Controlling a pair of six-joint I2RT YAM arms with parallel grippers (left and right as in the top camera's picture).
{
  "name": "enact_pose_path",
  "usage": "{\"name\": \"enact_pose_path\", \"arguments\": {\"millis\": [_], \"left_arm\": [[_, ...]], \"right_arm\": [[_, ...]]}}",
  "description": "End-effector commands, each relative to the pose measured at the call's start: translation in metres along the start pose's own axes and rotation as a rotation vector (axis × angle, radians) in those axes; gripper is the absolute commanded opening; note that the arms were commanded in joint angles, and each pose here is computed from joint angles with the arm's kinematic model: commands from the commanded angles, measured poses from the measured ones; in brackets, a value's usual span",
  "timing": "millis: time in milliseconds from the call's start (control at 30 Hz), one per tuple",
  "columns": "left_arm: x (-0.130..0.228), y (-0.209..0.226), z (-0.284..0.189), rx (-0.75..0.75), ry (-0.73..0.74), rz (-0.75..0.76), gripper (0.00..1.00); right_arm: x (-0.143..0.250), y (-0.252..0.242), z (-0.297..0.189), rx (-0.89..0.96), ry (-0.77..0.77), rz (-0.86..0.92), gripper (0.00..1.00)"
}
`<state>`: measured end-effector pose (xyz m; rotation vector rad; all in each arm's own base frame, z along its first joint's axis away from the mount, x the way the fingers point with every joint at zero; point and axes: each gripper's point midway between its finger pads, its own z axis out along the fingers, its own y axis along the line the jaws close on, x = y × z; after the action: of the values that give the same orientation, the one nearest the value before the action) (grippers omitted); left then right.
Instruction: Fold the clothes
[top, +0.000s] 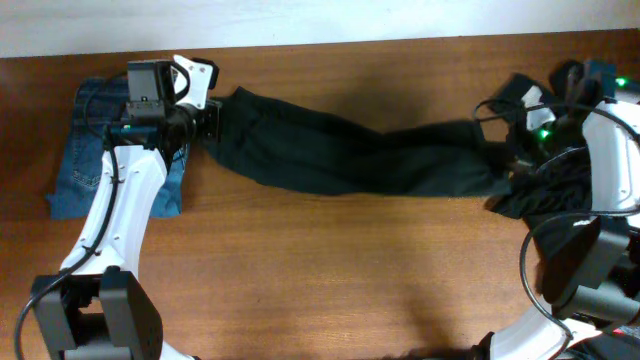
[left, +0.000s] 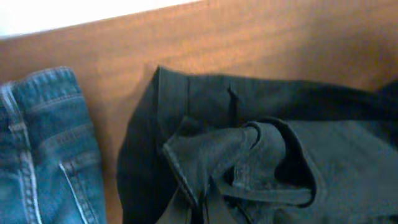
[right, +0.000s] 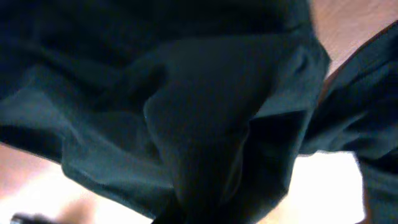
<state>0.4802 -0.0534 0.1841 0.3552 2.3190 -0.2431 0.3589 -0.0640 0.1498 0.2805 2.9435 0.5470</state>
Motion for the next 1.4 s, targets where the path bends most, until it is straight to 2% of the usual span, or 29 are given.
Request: {"name": "enact_pose_path", "arguments": {"millis": [0,200,467,733,900,1000,1033,1100,1167,1233,1367], "left_arm": [[-0.018,0.006,-0.003,-0.024,-0.058,0.007,0.01],[-0.024,0.037,-0.002,-0.197,-0.083,-0.058,0.01],[-0.015,0.045,0.030,-0.197,-0.072,-0.071,0.01],[-0.033,0.052,0.044,-0.208,-0.162,-0.054,0.06],[-0.025,0.054,0.055,-0.205,-0.143,-0.057,0.07],[-0.012,0.055,0.067,-0.200,-0.102,-0.065,0.08],[-0.006,0.055,0.072,-0.198,-0.084,-0.068,0.09],[0.007,0.056,0.082,-0.193,-0.044,-0.076,0.13],[0.023,0.055,0.091,-0.186,0.006,-0.085,0.26],[0.033,0.055,0.095,-0.182,0.039,-0.091,0.36],[0.040,0.054,0.095,-0.178,0.066,-0.097,0.55]], "right_arm": [[-0.019,-0.012,-0.014,0.057,-0.097,0.042,0.04],[-0.046,-0.024,-0.020,0.118,-0.204,0.013,0.04],[-0.065,-0.031,-0.018,0.142,-0.265,0.022,0.04],[-0.092,-0.043,0.000,0.148,-0.316,0.012,0.05],[-0.096,-0.056,0.020,0.166,-0.286,0.026,0.08],[-0.090,-0.072,0.043,0.198,-0.222,0.058,0.09],[-0.087,-0.077,0.052,0.205,-0.194,0.068,0.12],[-0.079,-0.085,0.068,0.215,-0.137,0.086,0.25],[-0.069,-0.092,0.081,0.228,-0.081,0.104,0.37],[-0.062,-0.097,0.087,0.240,-0.044,0.115,0.42],[-0.053,-0.104,0.086,0.285,-0.012,0.142,0.45]]}}
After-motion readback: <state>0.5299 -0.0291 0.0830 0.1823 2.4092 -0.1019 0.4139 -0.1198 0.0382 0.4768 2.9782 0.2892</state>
